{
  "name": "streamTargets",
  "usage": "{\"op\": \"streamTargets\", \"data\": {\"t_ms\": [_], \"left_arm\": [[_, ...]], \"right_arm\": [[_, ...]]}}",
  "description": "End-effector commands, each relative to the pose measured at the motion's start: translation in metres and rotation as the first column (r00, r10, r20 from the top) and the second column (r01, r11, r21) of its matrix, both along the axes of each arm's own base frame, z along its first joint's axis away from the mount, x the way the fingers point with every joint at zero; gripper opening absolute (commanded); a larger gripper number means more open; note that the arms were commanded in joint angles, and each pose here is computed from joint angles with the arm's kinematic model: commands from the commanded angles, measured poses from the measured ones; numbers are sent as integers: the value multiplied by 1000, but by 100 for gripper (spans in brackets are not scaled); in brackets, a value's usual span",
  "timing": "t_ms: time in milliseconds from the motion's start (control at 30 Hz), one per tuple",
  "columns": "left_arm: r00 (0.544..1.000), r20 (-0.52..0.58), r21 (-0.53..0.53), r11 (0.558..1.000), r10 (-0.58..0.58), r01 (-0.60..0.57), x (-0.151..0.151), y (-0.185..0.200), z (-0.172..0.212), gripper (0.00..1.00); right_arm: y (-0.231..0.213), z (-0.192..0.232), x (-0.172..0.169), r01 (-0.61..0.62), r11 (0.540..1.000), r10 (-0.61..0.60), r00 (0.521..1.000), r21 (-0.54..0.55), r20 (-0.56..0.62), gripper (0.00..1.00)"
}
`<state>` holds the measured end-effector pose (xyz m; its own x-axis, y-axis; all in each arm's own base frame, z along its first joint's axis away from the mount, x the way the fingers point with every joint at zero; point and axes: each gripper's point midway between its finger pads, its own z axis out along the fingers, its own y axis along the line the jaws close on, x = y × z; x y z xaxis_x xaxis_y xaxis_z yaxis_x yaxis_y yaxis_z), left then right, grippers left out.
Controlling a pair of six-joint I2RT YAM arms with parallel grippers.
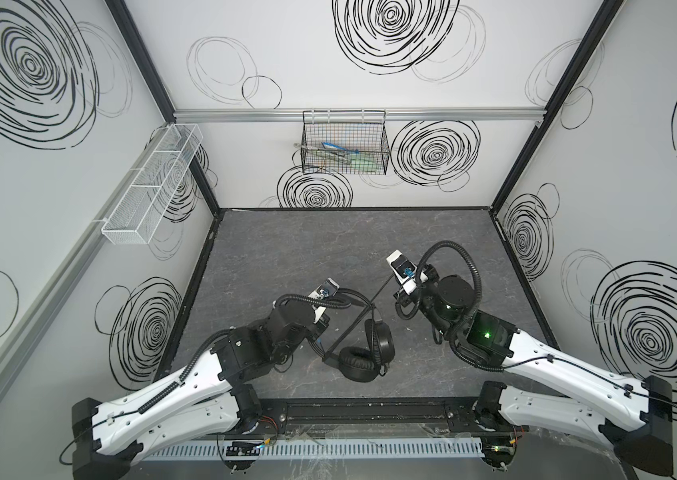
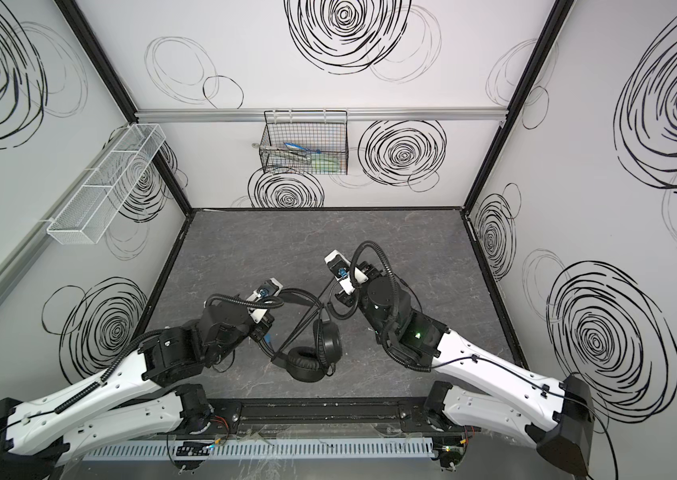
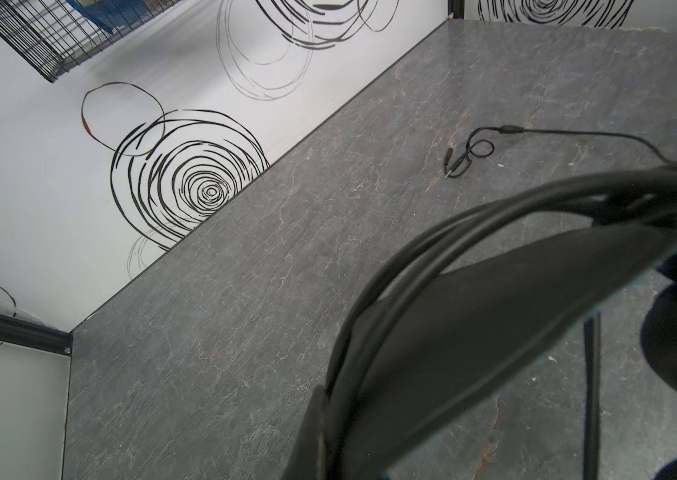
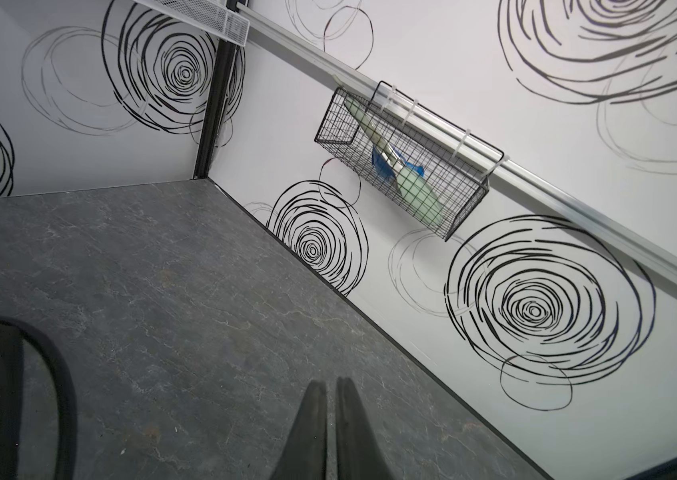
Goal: Wrap the headphones
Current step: 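Release the cable and draw the right gripper back toward the robot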
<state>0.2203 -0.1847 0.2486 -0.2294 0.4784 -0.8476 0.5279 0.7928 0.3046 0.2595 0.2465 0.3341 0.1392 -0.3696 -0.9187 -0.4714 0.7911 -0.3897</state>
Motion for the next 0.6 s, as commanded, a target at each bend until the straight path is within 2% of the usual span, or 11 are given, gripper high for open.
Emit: {"op": "streamTargets", "data": {"t_ms": [0, 367, 567], "left_arm": [[996, 31, -86, 992, -87, 89, -13, -8, 19, 0], [983, 64, -154, 971, -174, 182, -28, -15, 36, 0], [979, 89, -210, 958, -183, 198, -30, -18, 51, 0]], "right_arm": [[-22, 30, 9, 44, 983, -49, 998, 181, 25, 10], [-29, 7, 25, 64, 978, -60, 998, 196, -27, 10], [-33, 0, 30, 69, 976, -61, 997, 209, -44, 11]]}}
